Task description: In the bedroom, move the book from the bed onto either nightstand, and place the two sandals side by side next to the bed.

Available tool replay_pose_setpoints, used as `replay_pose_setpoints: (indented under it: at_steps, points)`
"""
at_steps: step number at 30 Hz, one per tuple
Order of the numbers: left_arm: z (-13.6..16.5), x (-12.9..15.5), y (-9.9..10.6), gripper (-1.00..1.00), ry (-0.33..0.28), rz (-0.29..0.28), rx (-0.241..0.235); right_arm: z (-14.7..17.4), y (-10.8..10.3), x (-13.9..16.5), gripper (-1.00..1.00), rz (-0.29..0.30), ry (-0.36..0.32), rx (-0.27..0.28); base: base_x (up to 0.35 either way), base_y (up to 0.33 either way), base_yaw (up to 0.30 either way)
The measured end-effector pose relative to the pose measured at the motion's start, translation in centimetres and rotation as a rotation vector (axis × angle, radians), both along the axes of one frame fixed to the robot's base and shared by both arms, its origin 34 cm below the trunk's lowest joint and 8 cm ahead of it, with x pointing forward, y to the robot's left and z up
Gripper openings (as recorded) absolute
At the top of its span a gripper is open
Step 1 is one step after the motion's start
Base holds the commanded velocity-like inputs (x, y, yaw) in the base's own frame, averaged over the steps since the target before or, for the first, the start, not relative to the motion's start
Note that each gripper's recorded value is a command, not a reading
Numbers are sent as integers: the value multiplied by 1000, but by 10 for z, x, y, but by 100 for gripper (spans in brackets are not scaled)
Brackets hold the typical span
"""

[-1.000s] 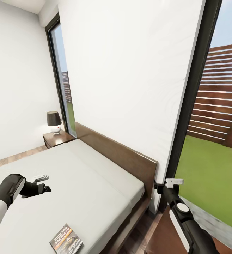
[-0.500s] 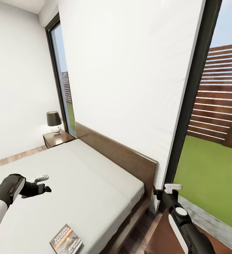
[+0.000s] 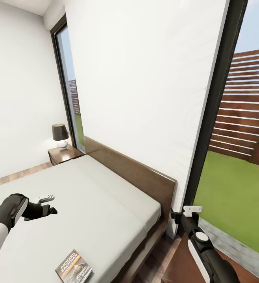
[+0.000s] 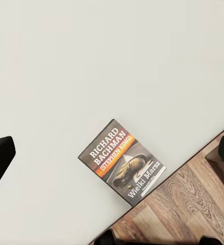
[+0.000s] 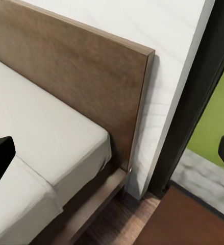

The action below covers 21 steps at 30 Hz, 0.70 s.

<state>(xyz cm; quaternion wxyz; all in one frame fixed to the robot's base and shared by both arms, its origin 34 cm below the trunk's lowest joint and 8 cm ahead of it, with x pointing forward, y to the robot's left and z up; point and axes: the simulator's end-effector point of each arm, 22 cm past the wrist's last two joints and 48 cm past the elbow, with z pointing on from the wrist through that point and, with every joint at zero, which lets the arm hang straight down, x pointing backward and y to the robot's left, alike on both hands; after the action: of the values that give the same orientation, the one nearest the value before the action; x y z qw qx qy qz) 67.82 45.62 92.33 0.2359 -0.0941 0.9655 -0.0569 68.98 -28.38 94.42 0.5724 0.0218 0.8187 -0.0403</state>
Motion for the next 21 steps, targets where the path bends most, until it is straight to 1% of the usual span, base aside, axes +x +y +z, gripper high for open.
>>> replay_pose_setpoints:
  at_steps: [10,21]
  points:
    - [0,0,0,100,-1,0,0,5,3,1,100,4,-11,-1,0,0,0]
    - [-3,1,0,100,0,0,0,5,16,3,100,34,-18,-11,0,0,0]
